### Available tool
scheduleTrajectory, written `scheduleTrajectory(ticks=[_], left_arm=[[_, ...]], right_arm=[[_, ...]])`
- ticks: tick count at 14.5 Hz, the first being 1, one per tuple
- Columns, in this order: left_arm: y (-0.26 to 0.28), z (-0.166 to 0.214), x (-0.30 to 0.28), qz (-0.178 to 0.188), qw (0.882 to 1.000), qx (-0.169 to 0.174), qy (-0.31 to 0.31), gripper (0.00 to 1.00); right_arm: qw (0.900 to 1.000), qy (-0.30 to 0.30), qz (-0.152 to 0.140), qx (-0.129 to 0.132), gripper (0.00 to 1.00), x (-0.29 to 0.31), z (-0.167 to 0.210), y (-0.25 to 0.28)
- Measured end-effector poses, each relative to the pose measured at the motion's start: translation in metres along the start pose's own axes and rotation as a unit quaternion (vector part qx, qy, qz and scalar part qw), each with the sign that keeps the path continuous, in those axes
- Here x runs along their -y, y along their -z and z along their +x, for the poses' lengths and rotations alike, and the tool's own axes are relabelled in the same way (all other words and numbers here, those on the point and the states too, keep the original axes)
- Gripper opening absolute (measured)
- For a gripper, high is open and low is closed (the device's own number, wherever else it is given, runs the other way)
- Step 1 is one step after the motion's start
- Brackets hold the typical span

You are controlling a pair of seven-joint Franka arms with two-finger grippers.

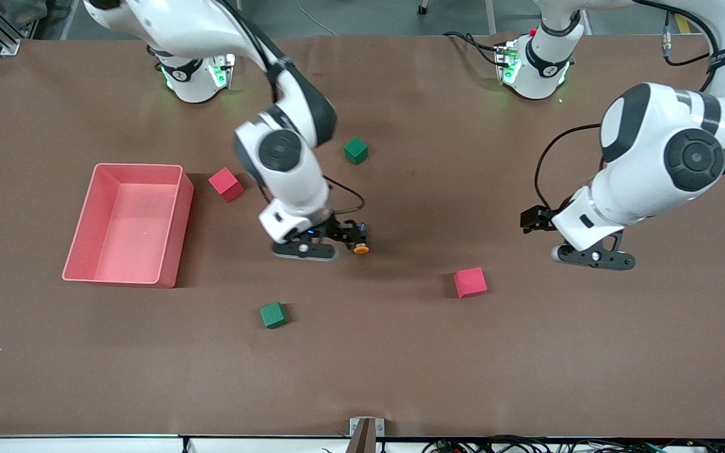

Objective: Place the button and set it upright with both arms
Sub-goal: 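Grasp the button with the left gripper while the right gripper withdraws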

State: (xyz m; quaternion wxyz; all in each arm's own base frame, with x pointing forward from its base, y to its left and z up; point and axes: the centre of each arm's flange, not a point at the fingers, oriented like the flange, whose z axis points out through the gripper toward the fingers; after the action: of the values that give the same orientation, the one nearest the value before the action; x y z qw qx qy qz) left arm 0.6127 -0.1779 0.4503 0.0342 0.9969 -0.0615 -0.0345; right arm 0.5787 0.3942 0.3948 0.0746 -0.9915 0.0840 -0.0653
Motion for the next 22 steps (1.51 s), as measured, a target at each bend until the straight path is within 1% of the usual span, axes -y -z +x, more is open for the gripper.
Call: scheduleTrajectory(ticks=[1,2,4,6,7,8,9,11,12,14,18,19,22], left_arm=[[-0.005,0.001,-0.014,-0.001,1.000,-0.003,0.007,1.00],[-0.013,0.001,-0.031,-0.002,1.000,-0.007,0.015,1.00],[-0.031,0.002,-0.066,-0.005,0.999,-0.012,0.031,1.00],[-0.053,-0.001,-0.099,-0.001,0.999,-0.010,0.043,1.00],[-0.065,-0.003,-0.114,0.003,0.999,-0.012,0.051,1.00],[-0.077,-0.005,-0.131,0.005,0.998,-0.016,0.060,1.00],[-0.090,-0.007,-0.150,0.007,0.997,-0.022,0.069,1.00],[-0.120,-0.015,-0.187,0.020,0.996,-0.035,0.085,1.00],[-0.135,-0.020,-0.203,0.027,0.995,-0.038,0.091,1.00],[-0.163,-0.030,-0.229,0.031,0.994,-0.035,0.098,1.00],[-0.187,-0.025,-0.262,0.017,0.992,-0.039,0.122,1.00],[-0.193,-0.025,-0.271,0.015,0.992,-0.039,0.122,1.00],[-0.208,-0.027,-0.299,0.009,0.993,-0.039,0.112,1.00]], right_arm=[[1.000,-0.006,0.005,-0.005,1.00,-0.020,0.007,0.031],[1.000,-0.011,0.003,-0.006,1.00,-0.043,0.013,0.062],[1.000,-0.021,-0.012,-0.005,1.00,-0.087,0.019,0.122],[0.999,-0.024,-0.025,-0.011,1.00,-0.129,0.023,0.174],[0.999,-0.018,-0.034,-0.009,1.00,-0.152,0.025,0.195],[0.999,-0.006,-0.045,-0.002,1.00,-0.175,0.027,0.211],[0.998,0.004,-0.055,0.008,1.00,-0.199,0.029,0.224],[0.997,0.004,-0.068,0.028,1.00,-0.243,0.036,0.243],[0.997,0.003,-0.069,0.031,1.00,-0.261,0.040,0.251],[0.997,0.016,-0.069,0.030,1.00,-0.293,0.047,0.269],[0.995,0.057,-0.068,0.040,1.00,-0.342,0.052,0.294],[0.994,0.070,-0.067,0.046,1.00,-0.351,0.053,0.298],[0.991,0.107,-0.065,0.052,1.00,-0.374,0.055,0.309]])
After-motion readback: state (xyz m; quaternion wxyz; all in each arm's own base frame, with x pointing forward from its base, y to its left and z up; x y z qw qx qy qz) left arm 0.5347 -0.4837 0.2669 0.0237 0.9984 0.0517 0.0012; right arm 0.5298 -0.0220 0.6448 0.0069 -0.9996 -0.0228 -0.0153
